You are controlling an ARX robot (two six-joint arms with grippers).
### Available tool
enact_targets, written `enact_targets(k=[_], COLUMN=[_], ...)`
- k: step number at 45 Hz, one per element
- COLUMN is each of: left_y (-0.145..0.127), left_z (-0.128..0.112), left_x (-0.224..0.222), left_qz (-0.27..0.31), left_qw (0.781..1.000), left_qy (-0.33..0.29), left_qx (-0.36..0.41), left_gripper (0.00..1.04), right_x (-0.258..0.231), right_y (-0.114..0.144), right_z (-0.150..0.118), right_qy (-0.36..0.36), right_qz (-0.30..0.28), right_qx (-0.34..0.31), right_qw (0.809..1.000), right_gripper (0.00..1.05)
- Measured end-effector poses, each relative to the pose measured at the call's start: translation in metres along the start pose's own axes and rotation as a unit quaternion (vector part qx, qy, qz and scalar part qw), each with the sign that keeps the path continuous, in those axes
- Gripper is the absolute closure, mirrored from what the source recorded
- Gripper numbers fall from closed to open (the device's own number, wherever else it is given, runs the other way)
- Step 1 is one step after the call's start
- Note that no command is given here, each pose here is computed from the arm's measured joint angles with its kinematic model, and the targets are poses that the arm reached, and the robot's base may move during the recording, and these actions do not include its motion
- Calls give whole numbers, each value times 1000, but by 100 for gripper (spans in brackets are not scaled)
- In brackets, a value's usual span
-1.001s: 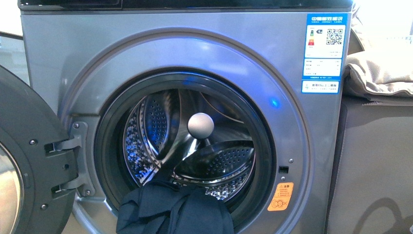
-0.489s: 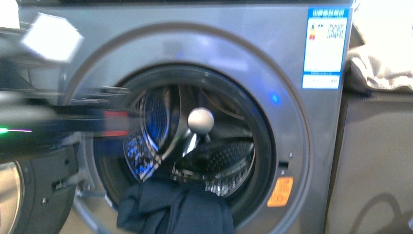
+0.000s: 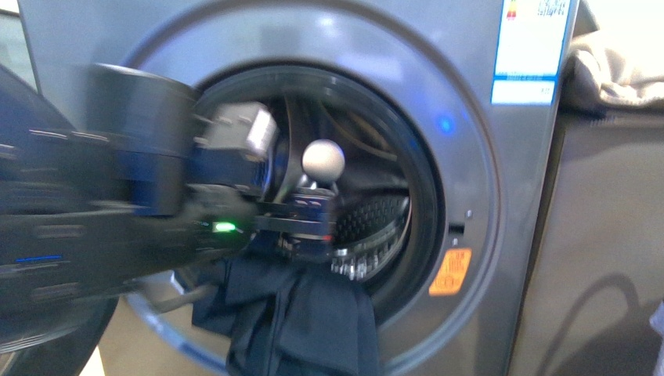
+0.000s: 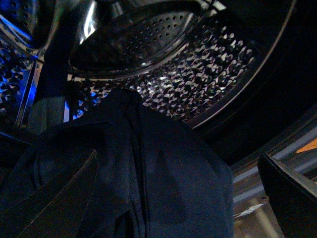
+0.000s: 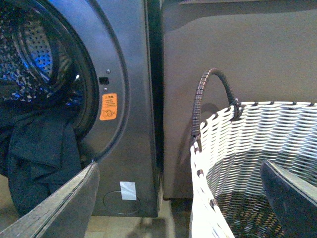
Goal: Collect clothes from washing machine
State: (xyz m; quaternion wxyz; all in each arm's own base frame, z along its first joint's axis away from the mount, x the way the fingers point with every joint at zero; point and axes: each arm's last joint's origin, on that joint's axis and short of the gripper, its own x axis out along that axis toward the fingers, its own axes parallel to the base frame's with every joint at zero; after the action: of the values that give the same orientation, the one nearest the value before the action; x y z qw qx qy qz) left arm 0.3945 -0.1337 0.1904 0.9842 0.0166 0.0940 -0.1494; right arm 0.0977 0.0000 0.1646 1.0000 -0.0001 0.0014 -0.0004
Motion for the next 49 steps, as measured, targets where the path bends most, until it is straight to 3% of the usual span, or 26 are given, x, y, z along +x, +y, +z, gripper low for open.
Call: enact_targets(k=[15, 26, 31, 35, 49], left_y=[11, 20, 36, 53, 47], left_z=[-30, -31, -30, -40, -58], left_x=[58, 85, 90, 92, 94], left_qz=[53, 70, 104, 152, 107], left_qw=[997, 995, 991, 979, 979], left_qy=[50, 61, 76, 127, 175], left_qx=[11, 41, 44, 53, 10], left_gripper=[6, 6, 6, 6, 7], right_x=[0, 0, 0, 0, 0], right_y=[0, 0, 0, 0, 0], right_z=[0, 0, 0, 0, 0], right_qy=[0, 0, 0, 0, 0], right_qz=[0, 0, 0, 0, 0], right_qx=[0, 0, 0, 0, 0], right_qw=[1000, 1000, 1000, 1000, 1000], right_gripper=[8, 8, 8, 8, 8])
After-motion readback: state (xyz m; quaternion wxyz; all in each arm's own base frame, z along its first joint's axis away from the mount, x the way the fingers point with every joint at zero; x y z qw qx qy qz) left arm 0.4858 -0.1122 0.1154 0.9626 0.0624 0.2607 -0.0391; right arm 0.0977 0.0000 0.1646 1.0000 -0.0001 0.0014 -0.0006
